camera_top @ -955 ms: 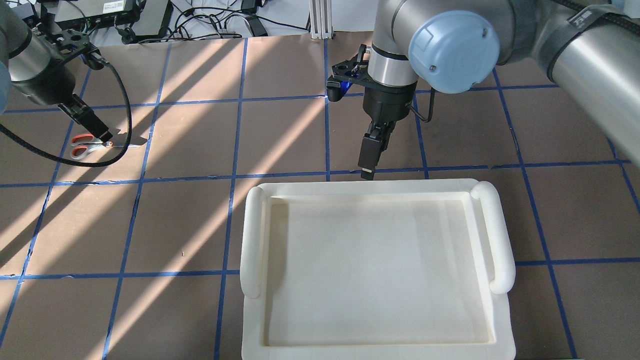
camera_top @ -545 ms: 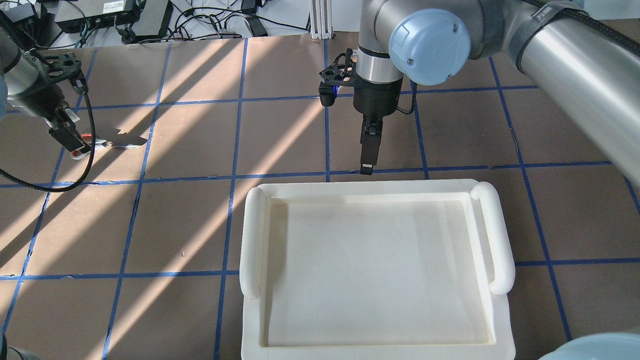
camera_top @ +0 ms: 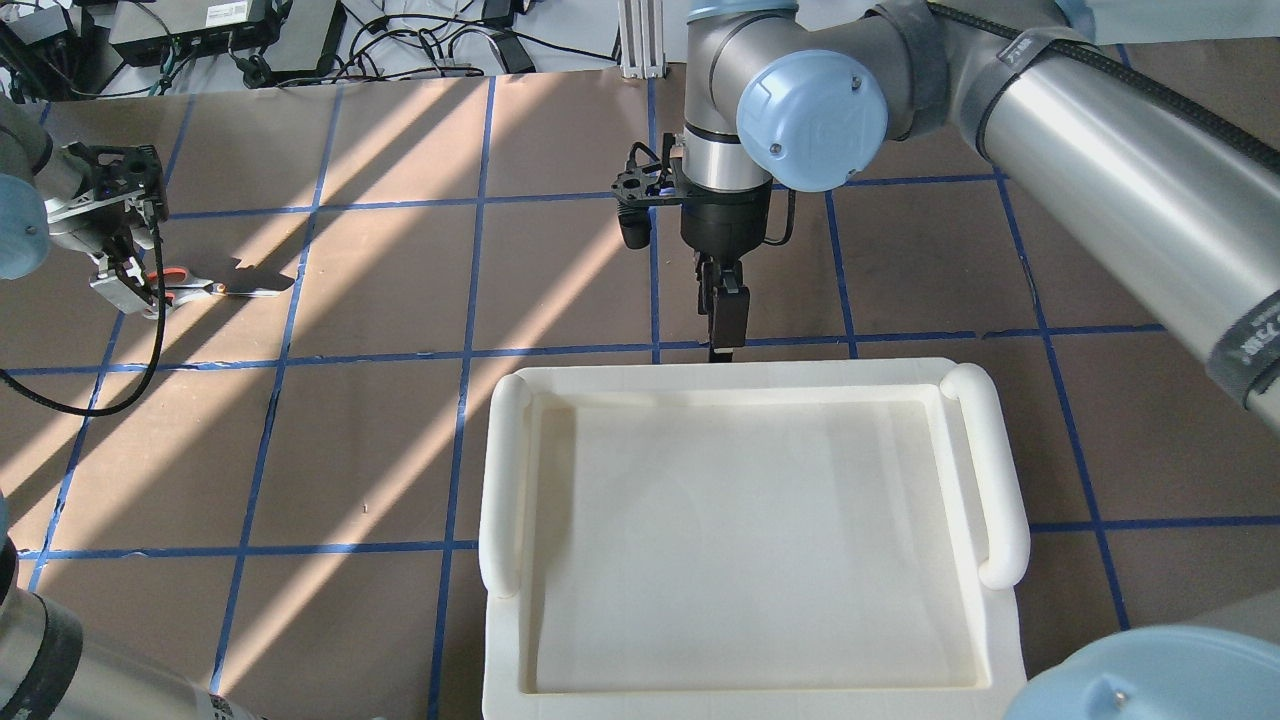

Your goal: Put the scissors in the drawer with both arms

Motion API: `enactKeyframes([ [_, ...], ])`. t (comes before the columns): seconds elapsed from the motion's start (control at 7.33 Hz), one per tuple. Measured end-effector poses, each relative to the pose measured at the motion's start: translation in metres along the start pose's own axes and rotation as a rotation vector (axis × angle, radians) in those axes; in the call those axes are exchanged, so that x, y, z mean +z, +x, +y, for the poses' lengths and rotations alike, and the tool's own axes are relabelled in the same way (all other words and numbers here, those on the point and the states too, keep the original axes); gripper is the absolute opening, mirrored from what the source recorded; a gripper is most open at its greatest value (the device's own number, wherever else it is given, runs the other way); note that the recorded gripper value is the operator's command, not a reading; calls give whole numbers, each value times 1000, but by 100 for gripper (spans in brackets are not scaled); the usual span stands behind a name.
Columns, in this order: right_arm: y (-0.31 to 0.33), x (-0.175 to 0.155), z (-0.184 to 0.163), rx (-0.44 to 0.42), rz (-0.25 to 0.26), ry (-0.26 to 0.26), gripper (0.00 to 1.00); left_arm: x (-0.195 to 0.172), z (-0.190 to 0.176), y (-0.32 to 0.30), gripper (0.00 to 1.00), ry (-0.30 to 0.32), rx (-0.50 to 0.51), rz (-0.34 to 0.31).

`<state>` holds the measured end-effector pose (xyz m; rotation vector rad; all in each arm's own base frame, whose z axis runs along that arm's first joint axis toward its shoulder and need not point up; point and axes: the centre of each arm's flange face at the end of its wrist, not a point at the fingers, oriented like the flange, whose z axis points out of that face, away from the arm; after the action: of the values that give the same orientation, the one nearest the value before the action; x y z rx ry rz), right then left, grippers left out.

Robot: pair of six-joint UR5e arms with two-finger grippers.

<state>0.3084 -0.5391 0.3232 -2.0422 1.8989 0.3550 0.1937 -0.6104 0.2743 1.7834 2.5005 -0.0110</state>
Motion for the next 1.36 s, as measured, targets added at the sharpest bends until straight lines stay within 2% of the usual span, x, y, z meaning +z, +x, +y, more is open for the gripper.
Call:
enactKeyframes([
  [0.55,-3,25,-9,-18,-36,-14,87,47,18,-39,100,50,184,-22],
  [0.82,-6,35,-11,-24,-52,-19,85,70,18,-48,98,79,215,-10],
  [0.95,-7,39,-12,-25,-58,-21,78,81,18,-50,98,91,220,-1],
  [1.23,-6,44,-12,-27,-57,-21,58,100,18,-52,98,100,223,24],
  [1.36,-6,44,-12,-28,-52,-22,55,106,18,-52,98,102,224,32],
])
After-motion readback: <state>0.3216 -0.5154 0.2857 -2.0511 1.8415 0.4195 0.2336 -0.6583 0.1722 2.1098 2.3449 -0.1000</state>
